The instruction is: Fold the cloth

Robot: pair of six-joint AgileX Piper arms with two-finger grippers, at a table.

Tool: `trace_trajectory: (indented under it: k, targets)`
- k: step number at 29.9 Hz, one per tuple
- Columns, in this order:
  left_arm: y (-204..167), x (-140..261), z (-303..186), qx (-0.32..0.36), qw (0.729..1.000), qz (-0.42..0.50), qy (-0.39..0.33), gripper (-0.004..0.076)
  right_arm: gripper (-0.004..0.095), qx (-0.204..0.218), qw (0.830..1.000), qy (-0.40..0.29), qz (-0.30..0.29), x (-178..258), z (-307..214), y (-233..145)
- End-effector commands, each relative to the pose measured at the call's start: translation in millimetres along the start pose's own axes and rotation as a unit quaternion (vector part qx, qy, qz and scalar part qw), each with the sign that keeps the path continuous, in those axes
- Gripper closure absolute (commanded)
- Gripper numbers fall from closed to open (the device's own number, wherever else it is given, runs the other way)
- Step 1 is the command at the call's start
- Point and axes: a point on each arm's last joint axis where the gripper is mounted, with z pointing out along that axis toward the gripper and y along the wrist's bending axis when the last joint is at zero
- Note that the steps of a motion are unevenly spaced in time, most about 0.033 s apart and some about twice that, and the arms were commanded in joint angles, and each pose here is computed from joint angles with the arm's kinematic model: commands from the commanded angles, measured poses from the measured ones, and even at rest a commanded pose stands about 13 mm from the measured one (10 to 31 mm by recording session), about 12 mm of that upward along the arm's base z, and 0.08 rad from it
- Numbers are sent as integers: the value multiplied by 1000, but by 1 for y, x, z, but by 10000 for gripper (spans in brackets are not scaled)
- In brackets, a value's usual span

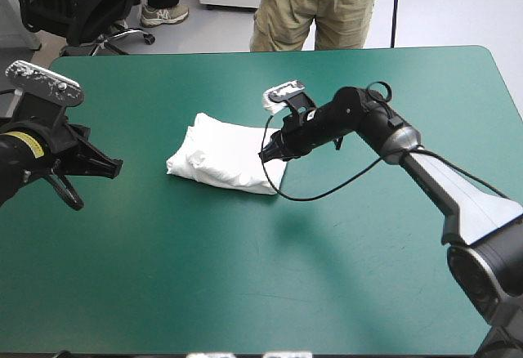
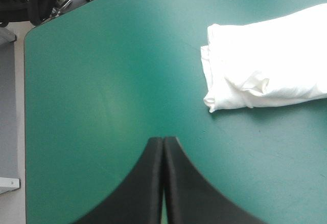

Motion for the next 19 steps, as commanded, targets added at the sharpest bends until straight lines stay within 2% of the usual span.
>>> trace_trajectory:
  k: [1,4,6,12,15,16,19]
  targets:
    - [2,-5,-12,3,999,-15,-40,741,518,15,995,-88,35,-1,-12,-4]
    - [1,-5,-12,6,999,-16,-41,741,327,16,997,-62,51,7,11,-14]
    - [1,-5,-12,7,999,-16,-41,741,250,15,997,-49,64,11,28,-21]
    - [1,-5,-12,9,999,-17,-41,741,271,18,994,-27,109,22,65,-37]
    - [1,-6,-12,9,999,-15,-42,741,369,10,992,-18,121,26,74,-39]
    - [1,-6,-12,9,999,-13,-42,741,435,9,993,-16,116,27,75,-39]
    - [1,-6,-12,9,999,-13,-42,741,775,5,995,-11,101,27,74,-38]
